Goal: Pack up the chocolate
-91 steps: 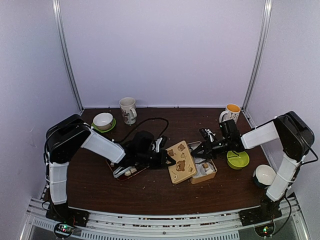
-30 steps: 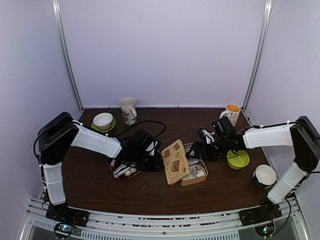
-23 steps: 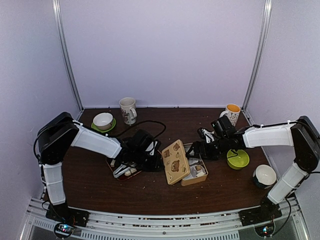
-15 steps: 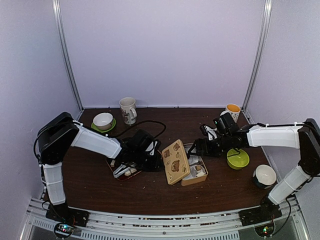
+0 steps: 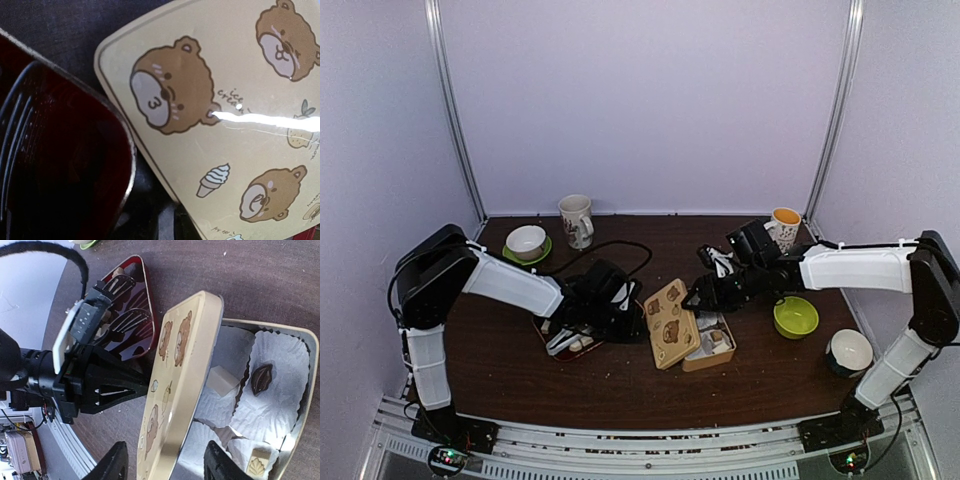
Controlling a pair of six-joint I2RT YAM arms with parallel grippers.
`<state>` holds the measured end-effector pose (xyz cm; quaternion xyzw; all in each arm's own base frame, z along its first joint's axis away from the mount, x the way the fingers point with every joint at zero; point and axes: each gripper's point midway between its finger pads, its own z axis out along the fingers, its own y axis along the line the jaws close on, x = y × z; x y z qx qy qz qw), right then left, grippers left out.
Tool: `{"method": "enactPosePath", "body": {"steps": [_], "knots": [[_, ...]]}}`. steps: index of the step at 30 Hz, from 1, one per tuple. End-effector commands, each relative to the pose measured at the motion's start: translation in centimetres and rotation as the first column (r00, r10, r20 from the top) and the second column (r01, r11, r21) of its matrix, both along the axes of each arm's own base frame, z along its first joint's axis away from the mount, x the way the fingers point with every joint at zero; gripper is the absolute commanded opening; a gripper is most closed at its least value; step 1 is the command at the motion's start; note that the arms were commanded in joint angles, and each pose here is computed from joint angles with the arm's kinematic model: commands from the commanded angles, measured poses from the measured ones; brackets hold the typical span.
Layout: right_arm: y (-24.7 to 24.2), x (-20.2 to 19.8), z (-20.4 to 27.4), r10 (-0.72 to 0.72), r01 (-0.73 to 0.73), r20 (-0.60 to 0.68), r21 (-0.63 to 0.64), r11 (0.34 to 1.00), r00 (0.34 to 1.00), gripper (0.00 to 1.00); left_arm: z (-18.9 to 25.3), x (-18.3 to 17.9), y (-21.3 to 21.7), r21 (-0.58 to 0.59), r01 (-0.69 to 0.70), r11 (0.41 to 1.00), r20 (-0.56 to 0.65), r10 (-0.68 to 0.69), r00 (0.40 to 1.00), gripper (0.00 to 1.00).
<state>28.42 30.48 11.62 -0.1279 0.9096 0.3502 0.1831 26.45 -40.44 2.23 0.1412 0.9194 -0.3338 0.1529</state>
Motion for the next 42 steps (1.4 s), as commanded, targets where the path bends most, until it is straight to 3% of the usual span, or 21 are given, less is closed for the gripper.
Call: {"method": "enactPosePath", "body": {"steps": [1, 5, 17, 30, 42], "knots": [[0.9, 0.3, -0.6, -0.005, 0.005, -0.026, 0.017, 1.000, 1.000, 0.48, -1.3, -0.2, 0.1, 0.000, 0.011, 1.000, 0.002, -0.011, 1.000, 0.15], [1.2, 0.2, -1.2, -0.002, 0.003, -0.040, 0.024, 1.000, 0.999, 0.42, -1.2, -0.2, 0.0, -0.009, 0.012, 1.000, 0.005, -0.012, 1.000, 0.15], [0.0, 0.1, 0.3, -0.031, 0.032, -0.014, 0.066, 0.997, 0.999, 0.11, -0.2, 0.1, -0.4, -0.053, 0.002, 0.999, 0.027, 0.000, 1.000, 0.15], [-1.8, 0.9, 1.4, -0.066, 0.072, -0.036, 0.187, 0.980, 0.997, 0.09, 0.2, 0.2, -1.1, -0.084, 0.008, 0.996, 0.026, -0.006, 1.000, 0.15], [-2.0, 1.4, 0.0, -0.059, 0.070, -0.062, 0.194, 0.979, 0.996, 0.10, -0.9, 1.3, -4.3, -0.137, 0.026, 0.990, -0.026, -0.030, 0.999, 0.15]]}}
